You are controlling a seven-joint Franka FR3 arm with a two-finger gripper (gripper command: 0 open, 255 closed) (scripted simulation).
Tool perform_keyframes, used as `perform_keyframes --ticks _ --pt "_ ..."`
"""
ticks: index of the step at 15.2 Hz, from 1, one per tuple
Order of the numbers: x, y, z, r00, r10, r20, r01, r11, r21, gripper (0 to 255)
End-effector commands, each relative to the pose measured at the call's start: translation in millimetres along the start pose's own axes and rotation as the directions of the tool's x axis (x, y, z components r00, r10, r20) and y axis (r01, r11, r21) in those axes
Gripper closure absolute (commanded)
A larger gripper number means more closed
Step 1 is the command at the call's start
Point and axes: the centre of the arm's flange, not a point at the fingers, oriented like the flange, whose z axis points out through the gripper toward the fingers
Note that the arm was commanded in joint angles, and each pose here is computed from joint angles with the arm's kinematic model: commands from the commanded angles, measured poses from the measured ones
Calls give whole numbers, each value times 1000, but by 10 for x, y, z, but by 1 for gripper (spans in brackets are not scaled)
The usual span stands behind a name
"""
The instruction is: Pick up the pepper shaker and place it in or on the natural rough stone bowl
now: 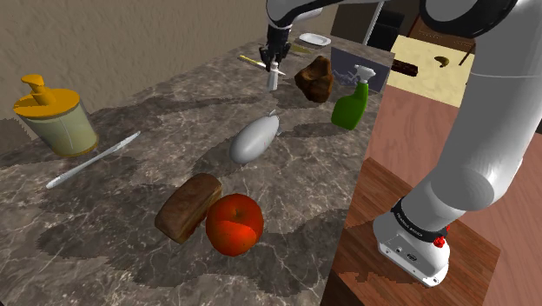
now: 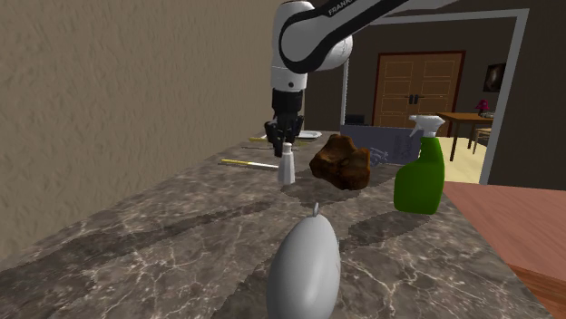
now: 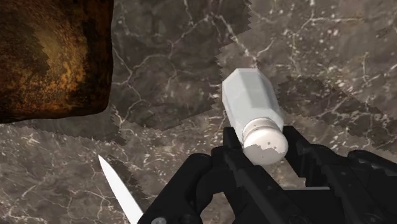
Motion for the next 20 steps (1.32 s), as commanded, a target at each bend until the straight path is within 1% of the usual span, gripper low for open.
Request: perform_keyframes --ticks 1,20 --pt "14 11 -106 1000 0 0 0 1000 0 255" --pt "164 96 -1094 1000 0 0 0 1000 0 255"
